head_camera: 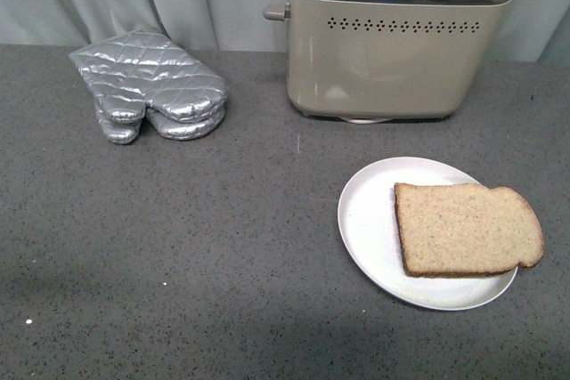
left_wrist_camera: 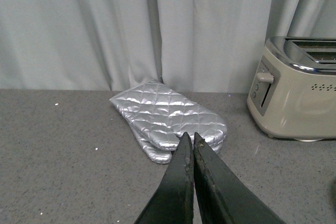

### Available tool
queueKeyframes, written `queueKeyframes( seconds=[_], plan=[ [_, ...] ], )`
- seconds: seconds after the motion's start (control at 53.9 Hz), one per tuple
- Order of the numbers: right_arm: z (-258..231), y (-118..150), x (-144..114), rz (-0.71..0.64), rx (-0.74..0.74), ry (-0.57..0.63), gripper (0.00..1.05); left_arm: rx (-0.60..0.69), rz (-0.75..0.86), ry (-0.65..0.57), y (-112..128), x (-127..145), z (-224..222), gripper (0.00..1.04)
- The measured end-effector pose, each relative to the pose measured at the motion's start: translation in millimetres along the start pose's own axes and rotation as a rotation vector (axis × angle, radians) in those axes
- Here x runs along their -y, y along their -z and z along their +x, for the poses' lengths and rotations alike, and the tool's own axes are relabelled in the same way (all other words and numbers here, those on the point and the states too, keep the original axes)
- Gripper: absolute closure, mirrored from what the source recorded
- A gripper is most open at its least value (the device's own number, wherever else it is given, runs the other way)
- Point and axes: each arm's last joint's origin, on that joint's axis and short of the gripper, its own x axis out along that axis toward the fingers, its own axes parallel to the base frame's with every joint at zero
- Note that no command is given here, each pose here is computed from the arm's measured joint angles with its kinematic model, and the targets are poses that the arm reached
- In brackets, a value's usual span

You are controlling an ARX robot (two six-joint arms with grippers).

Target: Put bread into toaster

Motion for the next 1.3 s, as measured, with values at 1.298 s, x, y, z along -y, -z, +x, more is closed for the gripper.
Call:
queueKeyframes(
  seconds=[1.298],
  plan=[
    [0.0, 0.0, 0.0, 0.000, 0.000, 0.000, 0.10, 0.039, 0.001, 0.000, -10.5, -22.3, -50.6, 1.01]
  ],
)
